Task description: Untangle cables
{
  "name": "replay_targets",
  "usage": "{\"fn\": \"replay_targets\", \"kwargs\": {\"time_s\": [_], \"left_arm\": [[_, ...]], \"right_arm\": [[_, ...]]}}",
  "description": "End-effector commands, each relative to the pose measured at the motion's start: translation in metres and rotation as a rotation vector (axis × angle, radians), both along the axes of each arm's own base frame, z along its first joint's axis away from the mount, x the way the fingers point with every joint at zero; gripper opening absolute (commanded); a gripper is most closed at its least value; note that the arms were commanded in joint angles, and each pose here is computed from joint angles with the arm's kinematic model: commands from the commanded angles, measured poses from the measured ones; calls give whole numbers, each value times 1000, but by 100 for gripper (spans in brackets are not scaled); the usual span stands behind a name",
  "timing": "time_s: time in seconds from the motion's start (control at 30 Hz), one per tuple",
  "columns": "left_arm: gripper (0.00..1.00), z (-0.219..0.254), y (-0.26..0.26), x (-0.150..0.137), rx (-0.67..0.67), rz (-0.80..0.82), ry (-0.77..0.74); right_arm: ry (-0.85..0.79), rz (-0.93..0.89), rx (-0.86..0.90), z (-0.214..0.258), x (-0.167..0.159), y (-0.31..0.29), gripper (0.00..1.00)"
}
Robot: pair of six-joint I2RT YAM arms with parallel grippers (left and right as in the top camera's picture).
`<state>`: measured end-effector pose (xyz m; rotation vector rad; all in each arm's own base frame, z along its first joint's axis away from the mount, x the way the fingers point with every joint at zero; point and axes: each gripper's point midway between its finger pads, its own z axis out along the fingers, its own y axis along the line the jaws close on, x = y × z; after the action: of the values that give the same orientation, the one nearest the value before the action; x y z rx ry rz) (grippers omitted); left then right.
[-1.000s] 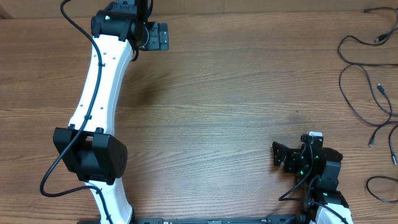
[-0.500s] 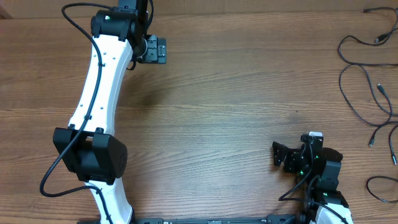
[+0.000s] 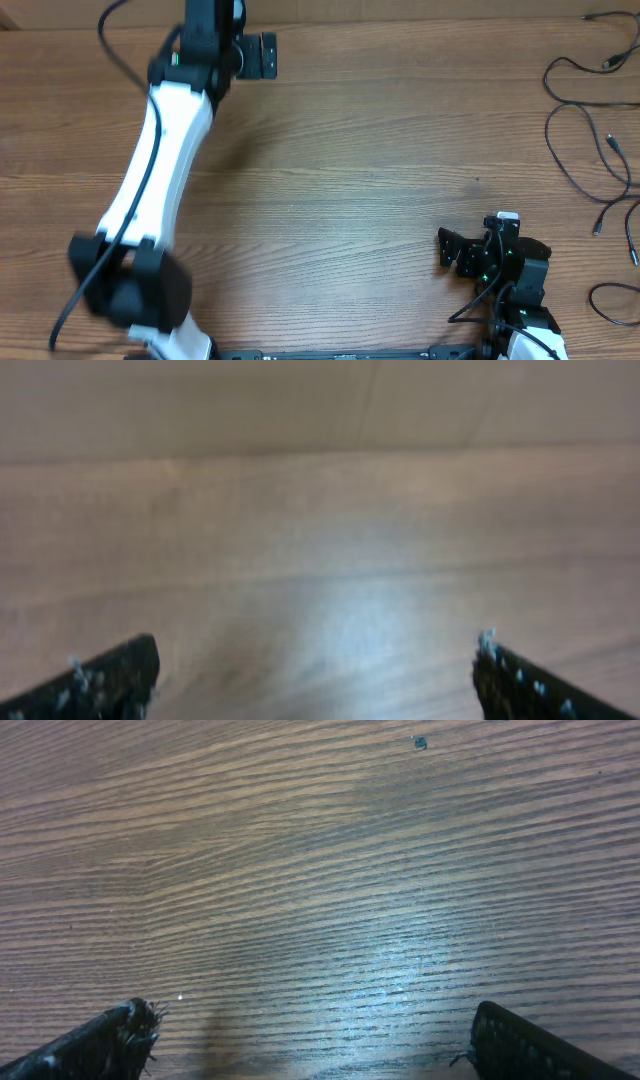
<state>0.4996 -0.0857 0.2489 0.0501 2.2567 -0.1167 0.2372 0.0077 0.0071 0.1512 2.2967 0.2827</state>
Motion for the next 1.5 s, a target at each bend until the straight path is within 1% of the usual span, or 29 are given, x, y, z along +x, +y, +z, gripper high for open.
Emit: {"fn": "replay_targets", "kwargs": {"time_s": [0.0, 0.27, 0.43, 0.53, 0.67, 0.8, 0.87, 1.03, 1.23, 1.4, 1.47], "left_arm": [[100, 27, 7, -48, -5, -14, -124], [100, 7, 41, -159, 2, 49, -261], [100, -20, 50, -207, -38, 61, -406], [100, -34, 54, -225, -64, 65, -509], [100, -49, 58, -238, -84, 73, -611], [100, -37, 73, -244, -94, 125, -749], [100, -32, 80, -246, -88, 150, -777], [100, -28, 90, -250, 14, 164, -806], [100, -31, 102, -256, 68, 197, -847], [100, -42, 104, -256, 91, 200, -816], [100, -49, 104, -255, 131, 187, -789]], "right_arm": [[52, -14, 20, -11, -9, 1, 100], [51, -14, 20, -11, -9, 1, 100], [52, -14, 20, -11, -9, 1, 100], [51, -14, 20, -11, -9, 1, 100], [52, -14, 20, -11, -9, 1, 100], [52, -14, 20, -11, -9, 1, 100], [52, -14, 20, -11, -9, 1, 100], [51, -14, 20, -11, -9, 1, 100], [51, -14, 20, -11, -9, 1, 100], [52, -14, 20, -11, -9, 1, 100], [51, -14, 20, -11, -9, 1, 100]]}}
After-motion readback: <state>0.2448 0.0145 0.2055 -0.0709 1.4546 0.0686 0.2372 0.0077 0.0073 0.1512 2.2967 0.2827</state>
